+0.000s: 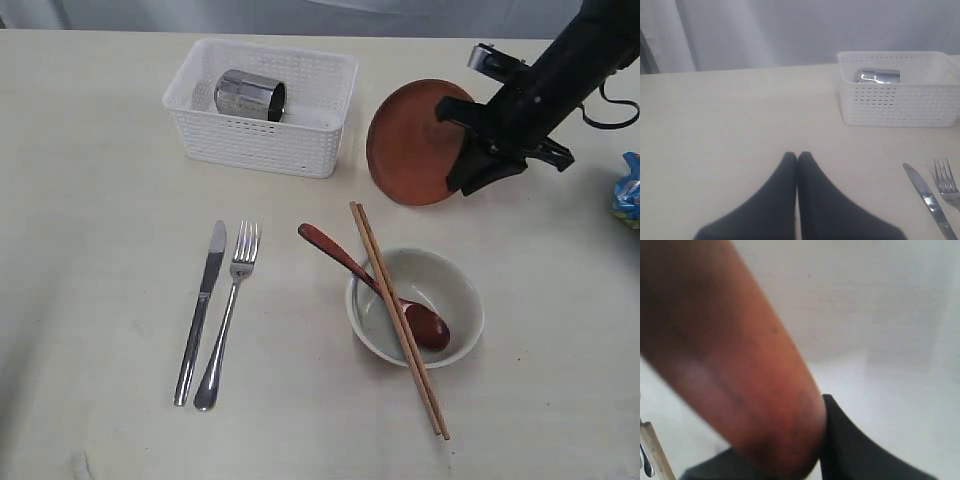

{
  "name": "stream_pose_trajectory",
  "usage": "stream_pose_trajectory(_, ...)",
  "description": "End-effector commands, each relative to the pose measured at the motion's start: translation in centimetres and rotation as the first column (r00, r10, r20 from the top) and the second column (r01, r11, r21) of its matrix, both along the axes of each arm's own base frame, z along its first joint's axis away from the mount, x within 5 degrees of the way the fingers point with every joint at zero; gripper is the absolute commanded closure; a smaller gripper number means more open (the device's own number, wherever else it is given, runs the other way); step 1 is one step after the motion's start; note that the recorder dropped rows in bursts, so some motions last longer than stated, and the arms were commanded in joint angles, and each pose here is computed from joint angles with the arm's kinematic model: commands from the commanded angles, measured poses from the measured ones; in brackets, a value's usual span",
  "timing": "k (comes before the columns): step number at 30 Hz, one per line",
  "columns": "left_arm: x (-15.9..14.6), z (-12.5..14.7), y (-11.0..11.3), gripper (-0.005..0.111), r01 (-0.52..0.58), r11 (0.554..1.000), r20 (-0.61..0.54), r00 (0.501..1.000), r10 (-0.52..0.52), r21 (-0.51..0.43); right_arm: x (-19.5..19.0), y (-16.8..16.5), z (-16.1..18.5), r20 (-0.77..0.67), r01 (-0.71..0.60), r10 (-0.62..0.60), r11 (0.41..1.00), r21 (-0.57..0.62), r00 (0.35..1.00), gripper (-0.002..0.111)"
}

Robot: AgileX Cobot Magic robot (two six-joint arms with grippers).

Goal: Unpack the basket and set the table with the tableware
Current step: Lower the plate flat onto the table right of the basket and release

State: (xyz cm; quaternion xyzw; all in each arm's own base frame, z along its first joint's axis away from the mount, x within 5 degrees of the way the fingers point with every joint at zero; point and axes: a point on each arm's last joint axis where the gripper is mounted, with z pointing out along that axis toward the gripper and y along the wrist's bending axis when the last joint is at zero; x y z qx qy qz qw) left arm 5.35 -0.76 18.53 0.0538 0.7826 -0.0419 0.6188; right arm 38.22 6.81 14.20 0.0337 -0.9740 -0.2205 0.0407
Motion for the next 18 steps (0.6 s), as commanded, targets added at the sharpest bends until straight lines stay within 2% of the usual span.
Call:
stream_pose_trajectory(1, 0.0, -0.1, 0.0, 0.107, -0.002, 1.0, 0.001, 1.0, 0.002, 0.004, 0.2, -0.1, -0.1, 0.028, 0.002, -0.002, 1.0, -0.004, 1.0, 0.099)
stream_pose_trajectory(4, 0.0, -0.1, 0.0, 0.107, -0.002, 1.0, 0.001, 1.0, 0.002, 0.004, 0.2, -0.2, -0.8, 0.01, 0.008, -0.008, 1.0, -0.007, 1.0, 0.085)
stream_pose_trajectory(6, 0.0, -0.1, 0.0, 0.107, -0.002, 1.0, 0.001, 1.0, 0.002, 0.004, 0.2, 0.0, -1.4, -0.014, 0.03, -0.03, 1.0, 0.002, 0.999, 0.081)
stream_pose_trajectory(8, 0.0, -0.1, 0.0, 0.107, -0.002, 1.0, 0.001, 1.0, 0.002, 0.004, 0.3, 0.2, -1.8, -0.031, 0.051, -0.05, 0.998, 0.028, 0.998, 0.081)
stream_pose_trajectory(18, 0.0, -0.1, 0.0, 0.107, -0.002, 1.0, 0.001, 1.0, 0.002, 0.004, 1.1, -0.1, -2.2, 0.044, 0.071, -0.071, 0.997, -0.008, 0.997, 0.081)
